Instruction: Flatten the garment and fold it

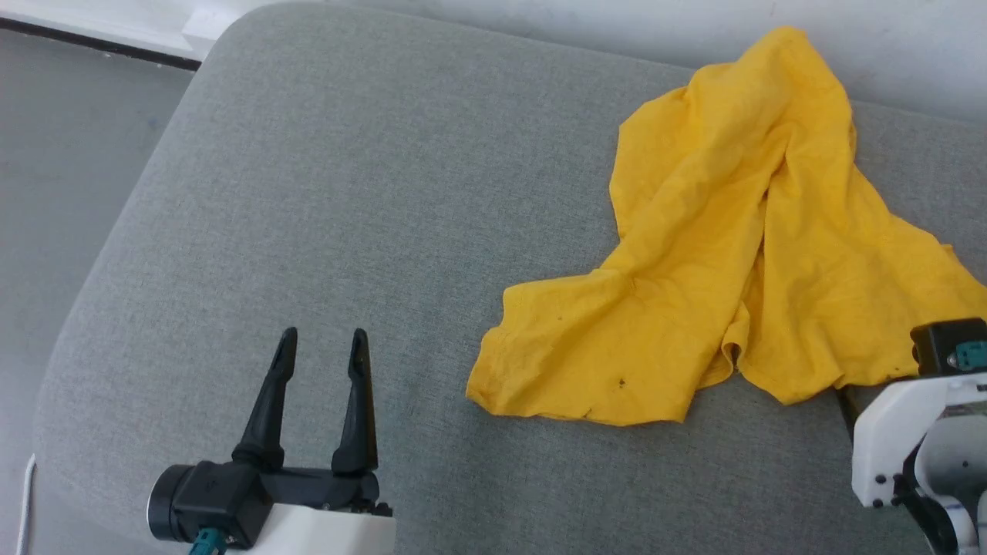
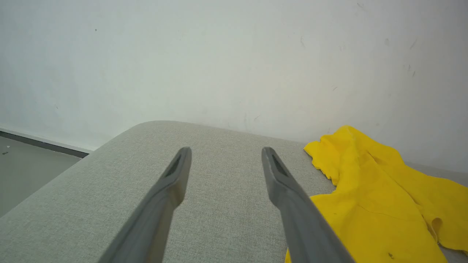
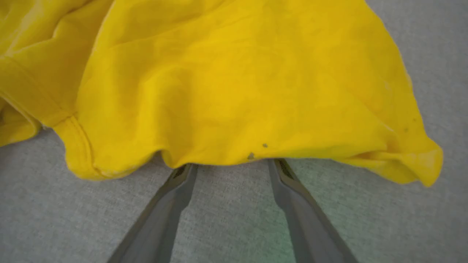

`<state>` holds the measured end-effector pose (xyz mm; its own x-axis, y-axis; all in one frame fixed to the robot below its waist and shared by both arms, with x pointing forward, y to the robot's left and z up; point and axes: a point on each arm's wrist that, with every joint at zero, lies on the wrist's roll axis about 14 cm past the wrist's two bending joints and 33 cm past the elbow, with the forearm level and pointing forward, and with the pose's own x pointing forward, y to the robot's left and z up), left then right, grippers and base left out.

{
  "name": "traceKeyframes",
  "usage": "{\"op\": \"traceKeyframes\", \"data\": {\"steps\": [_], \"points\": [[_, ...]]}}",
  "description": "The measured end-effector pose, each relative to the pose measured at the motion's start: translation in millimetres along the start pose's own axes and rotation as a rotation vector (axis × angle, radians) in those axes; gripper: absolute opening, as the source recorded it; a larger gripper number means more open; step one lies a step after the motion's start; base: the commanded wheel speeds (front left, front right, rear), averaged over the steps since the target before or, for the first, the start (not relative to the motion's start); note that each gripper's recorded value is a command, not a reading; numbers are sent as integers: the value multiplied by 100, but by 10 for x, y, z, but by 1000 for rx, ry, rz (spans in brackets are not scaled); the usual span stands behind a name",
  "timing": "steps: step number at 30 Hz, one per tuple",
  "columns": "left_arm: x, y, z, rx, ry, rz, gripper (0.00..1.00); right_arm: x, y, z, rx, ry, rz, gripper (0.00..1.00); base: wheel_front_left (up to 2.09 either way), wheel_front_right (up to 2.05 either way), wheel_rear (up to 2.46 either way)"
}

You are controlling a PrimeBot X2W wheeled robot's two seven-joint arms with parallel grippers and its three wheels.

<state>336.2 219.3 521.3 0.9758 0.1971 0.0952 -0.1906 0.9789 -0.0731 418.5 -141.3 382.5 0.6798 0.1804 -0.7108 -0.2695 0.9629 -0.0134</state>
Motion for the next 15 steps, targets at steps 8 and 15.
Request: {"op": "traceKeyframes", "data": {"steps": [8,15], "points": [[9,8,-42,2,14,4,100,159,-55,154,-16,-36,-17,18,0,0,0],[20,-42,-39,-13,10,-12,100,60,-232,237,36,-103,-75,0,0,0,0]]}}
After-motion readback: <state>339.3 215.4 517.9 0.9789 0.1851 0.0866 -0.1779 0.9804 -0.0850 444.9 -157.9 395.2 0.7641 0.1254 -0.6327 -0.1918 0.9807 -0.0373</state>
